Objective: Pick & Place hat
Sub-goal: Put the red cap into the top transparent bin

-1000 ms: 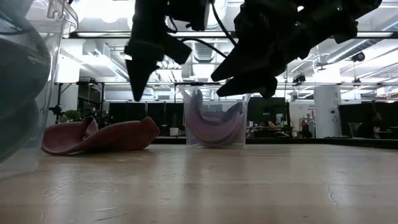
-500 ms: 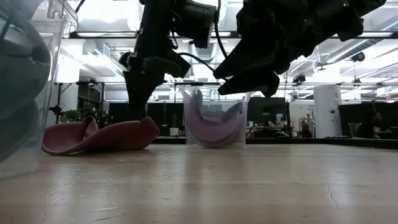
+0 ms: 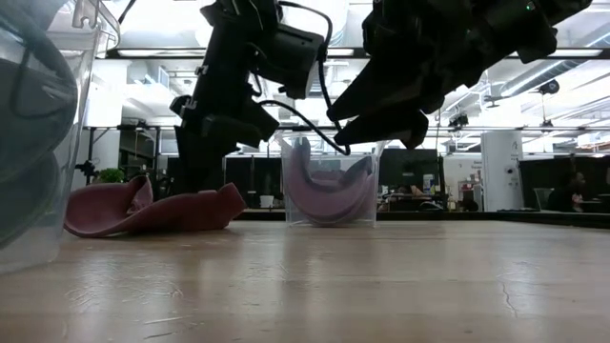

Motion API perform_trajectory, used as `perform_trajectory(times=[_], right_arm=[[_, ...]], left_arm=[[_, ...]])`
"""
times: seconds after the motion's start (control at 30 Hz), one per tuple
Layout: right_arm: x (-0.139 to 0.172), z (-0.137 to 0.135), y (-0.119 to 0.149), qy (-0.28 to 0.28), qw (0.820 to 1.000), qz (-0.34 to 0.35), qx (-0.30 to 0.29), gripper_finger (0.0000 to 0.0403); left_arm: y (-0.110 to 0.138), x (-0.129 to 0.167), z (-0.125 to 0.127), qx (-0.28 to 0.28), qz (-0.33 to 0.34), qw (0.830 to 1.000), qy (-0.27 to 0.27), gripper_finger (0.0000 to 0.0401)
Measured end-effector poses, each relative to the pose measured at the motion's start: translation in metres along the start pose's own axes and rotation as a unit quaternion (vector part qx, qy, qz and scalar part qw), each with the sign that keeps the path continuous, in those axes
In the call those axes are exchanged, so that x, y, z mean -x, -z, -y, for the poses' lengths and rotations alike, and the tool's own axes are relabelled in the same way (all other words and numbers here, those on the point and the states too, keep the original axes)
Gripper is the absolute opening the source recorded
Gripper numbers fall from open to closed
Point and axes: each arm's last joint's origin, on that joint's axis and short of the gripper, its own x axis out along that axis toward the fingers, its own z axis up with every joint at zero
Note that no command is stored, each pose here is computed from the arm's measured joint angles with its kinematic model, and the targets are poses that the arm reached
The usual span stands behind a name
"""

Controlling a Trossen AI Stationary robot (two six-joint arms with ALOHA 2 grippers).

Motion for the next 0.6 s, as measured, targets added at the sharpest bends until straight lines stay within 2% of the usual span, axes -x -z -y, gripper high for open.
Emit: perform_trajectory(times=[0.33,0.6], right_arm=[[0.0,0.0,0.0,0.0,1.0,-0.001,0.0,0.0224],[0.0,0.0,0.0,0.0,1.0,-0.001,0.0,0.0224]], left_arm=[[0.001,0.012,0.001,0.017,-0.005,0.999,0.033,0.014],[0.001,0.0,0.005,0.031,-0.008,0.998,0.047,0.014]])
